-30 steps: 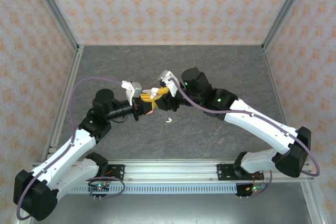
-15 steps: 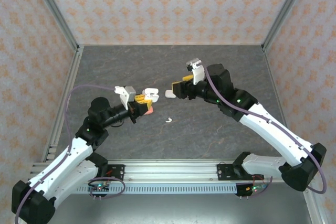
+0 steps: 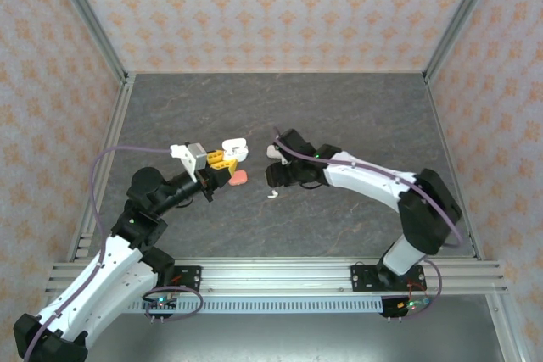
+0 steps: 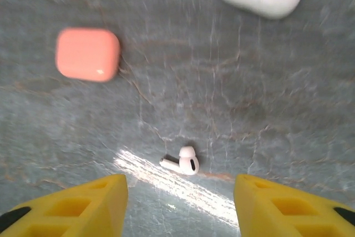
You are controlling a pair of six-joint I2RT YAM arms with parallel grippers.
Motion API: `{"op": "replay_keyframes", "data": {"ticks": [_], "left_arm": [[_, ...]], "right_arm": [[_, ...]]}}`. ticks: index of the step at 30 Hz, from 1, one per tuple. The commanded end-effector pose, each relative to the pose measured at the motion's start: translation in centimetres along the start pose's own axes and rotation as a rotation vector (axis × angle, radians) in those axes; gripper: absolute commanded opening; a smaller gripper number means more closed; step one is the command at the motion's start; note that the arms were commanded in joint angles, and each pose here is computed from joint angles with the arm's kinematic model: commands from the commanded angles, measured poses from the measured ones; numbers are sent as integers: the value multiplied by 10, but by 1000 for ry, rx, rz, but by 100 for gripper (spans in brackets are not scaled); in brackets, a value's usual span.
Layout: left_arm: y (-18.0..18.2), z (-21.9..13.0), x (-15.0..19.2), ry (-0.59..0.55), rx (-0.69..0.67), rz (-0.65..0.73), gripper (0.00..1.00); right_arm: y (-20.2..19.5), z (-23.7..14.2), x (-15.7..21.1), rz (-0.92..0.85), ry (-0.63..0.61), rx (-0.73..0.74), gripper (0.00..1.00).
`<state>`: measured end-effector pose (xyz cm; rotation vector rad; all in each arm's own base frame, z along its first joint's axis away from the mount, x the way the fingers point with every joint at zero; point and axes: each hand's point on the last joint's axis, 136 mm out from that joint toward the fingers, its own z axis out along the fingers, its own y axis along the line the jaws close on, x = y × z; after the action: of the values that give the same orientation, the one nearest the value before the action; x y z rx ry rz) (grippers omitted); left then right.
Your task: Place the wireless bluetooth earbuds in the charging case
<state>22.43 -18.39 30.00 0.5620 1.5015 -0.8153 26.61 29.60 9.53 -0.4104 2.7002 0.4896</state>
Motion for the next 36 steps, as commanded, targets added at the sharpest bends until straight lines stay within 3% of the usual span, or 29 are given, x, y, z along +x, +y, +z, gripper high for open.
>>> {"op": "replay_keyframes", "data": {"ticks": [1, 21, 36], "left_arm": [[-2, -2, -6, -17, -3, 29, 0], [-3, -4, -6, -21, -7, 30, 0], [-1, -3, -4, -16, -12, 24, 0]], "right_arm": [[-2, 13, 10, 48, 44, 72, 53], [-16, 67, 26, -56, 126, 287, 57], [-31, 49, 62, -64, 203, 312, 53]]}}
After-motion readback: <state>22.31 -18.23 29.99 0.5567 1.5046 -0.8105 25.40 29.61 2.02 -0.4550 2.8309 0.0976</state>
